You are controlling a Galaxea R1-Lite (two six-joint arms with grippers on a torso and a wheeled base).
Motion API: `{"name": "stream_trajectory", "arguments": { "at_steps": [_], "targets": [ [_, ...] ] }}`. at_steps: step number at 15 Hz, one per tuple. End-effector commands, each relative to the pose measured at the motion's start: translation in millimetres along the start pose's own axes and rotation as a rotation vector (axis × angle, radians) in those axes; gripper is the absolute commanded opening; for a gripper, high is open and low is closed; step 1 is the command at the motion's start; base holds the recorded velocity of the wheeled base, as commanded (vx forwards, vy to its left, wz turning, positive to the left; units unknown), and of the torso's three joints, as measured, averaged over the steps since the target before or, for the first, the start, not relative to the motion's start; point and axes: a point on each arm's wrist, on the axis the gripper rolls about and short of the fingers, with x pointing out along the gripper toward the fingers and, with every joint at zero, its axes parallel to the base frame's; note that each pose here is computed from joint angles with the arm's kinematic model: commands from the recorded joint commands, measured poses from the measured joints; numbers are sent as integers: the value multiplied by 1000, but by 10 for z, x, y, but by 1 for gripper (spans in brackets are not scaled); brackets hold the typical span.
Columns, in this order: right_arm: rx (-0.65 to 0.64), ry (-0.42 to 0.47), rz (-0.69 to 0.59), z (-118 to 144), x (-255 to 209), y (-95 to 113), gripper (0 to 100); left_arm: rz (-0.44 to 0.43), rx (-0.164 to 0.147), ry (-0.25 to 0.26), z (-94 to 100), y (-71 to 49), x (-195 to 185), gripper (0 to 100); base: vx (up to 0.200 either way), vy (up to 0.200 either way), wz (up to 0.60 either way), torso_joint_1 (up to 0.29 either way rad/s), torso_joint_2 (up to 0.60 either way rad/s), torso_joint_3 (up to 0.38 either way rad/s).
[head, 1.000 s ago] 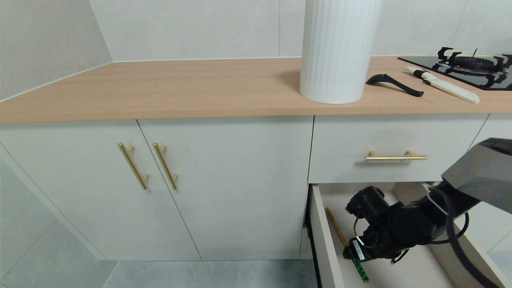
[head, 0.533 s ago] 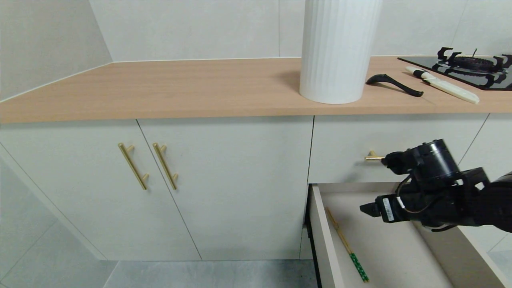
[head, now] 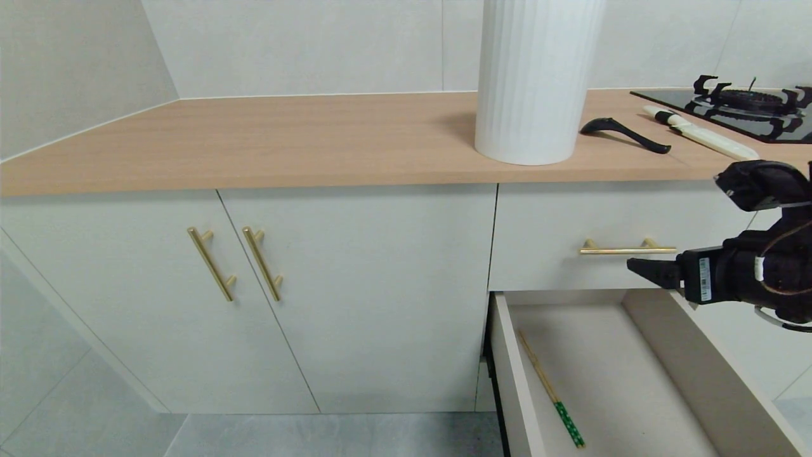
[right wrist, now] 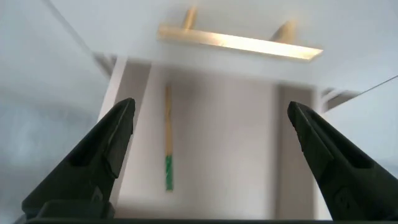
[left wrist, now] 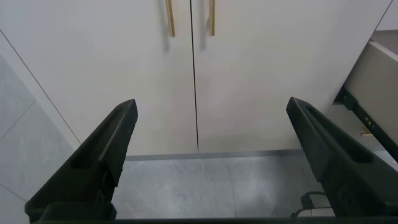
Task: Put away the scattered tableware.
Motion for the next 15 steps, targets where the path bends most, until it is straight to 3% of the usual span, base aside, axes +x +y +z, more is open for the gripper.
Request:
{"name": "stream_trajectory", "arguments": {
  "at_steps": [1,7,15],
  "targets": [
    [17,-52,-21,60,-109,-73,100,1,0,0,0,0,0,100,0,0,0,0,0,0],
    [19,-60,-32,64,-104,-99,100,-1,0,0,0,0,0,100,0,0,0,56,-199,-180],
    [19,-69,-50,94,-88,-161,100,1,0,0,0,0,0,100,0,0,0,175,-498,-289]
  ]
}}
